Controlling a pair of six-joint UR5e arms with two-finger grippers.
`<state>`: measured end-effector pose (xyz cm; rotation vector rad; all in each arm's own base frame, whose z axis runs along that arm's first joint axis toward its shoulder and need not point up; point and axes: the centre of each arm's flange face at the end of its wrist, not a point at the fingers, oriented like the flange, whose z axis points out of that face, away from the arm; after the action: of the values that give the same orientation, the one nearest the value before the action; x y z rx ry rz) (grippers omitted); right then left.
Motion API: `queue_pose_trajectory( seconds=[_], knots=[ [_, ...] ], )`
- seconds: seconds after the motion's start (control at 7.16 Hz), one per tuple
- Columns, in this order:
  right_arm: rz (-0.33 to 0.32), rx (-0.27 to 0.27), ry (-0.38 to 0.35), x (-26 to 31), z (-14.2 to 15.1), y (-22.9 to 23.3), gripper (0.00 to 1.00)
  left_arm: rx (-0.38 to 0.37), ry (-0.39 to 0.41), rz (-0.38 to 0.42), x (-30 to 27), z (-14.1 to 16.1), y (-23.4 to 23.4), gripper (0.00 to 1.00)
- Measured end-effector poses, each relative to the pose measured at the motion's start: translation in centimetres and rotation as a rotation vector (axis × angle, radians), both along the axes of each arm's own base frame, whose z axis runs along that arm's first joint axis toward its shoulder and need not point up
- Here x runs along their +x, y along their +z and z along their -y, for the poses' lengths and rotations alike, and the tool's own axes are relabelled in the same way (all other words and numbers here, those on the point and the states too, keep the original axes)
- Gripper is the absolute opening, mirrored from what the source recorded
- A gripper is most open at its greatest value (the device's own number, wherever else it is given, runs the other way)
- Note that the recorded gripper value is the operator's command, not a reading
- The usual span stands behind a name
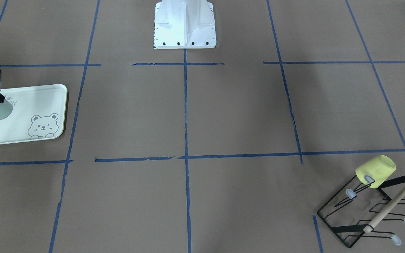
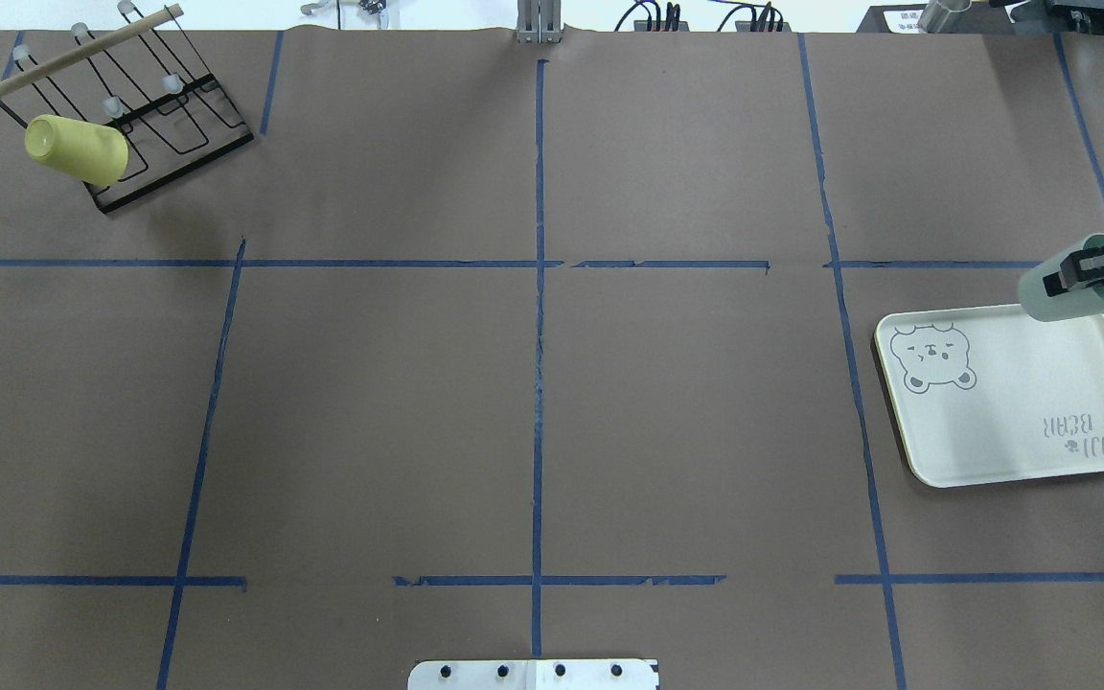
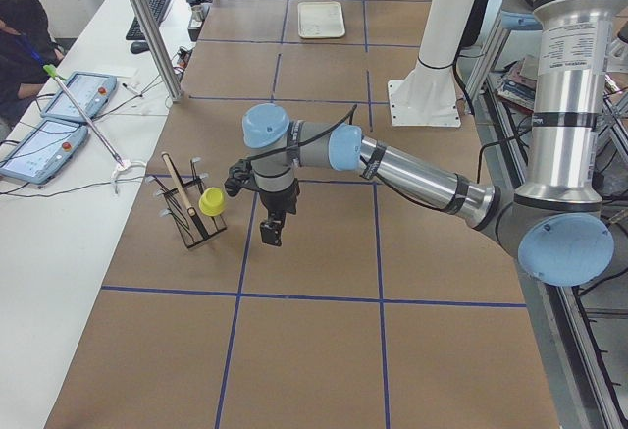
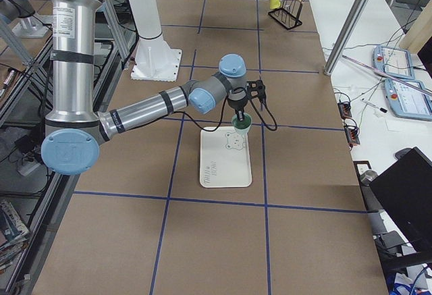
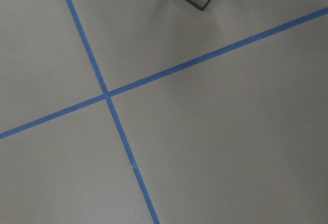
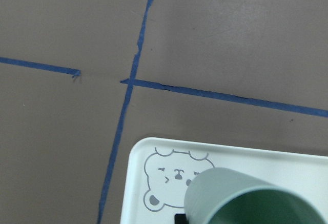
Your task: Left arm grabs green cup and hands to right arm on tray
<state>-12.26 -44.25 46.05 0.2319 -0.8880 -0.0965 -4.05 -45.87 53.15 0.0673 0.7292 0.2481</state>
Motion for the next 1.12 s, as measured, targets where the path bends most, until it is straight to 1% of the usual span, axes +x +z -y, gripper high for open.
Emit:
queue_pose_trajectory(
  seconds=[0.14,0.28,0.42,0.56,0.7,0.84,0.98,1.12],
  knots=[
    [-0.010,-0.013,0.001,1.1,-0.8,1.3,0.00,-0.039,-0.033,-0.022,-1.7,-2.2,2.3,1.00],
    [-0.016,-0.024,0.005,1.7,-1.3,2.0,0.00,-0.062,-0.050,-0.037,-2.5,-4.9,4.7,1.00],
    [-0.019,-0.031,0.009,1.9,-1.7,2.3,0.00,-0.062,-0.058,-0.044,-2.8,-7.5,7.3,1.00],
    [-0.022,-0.036,0.013,2.0,-1.8,2.4,0.00,-0.051,-0.064,-0.047,-2.9,-9.0,10.1,1.00],
    [-0.025,-0.040,0.018,2.0,-1.9,2.5,0.00,-0.044,-0.069,-0.049,-2.9,-9.7,12.3,1.00],
    [-0.032,-0.045,0.027,1.9,-1.9,2.6,0.00,-0.040,-0.072,-0.052,-2.9,-9.8,13.0,1.00],
    [-0.053,-0.043,0.033,1.3,-1.9,2.8,0.00,-0.039,-0.074,-0.061,-2.8,-9.8,13.1,1.00],
    [-0.086,-0.043,0.032,-0.2,-2.1,3.1,0.00,-0.038,-0.074,-0.071,-2.7,-9.7,13.1,1.00]
  ],
)
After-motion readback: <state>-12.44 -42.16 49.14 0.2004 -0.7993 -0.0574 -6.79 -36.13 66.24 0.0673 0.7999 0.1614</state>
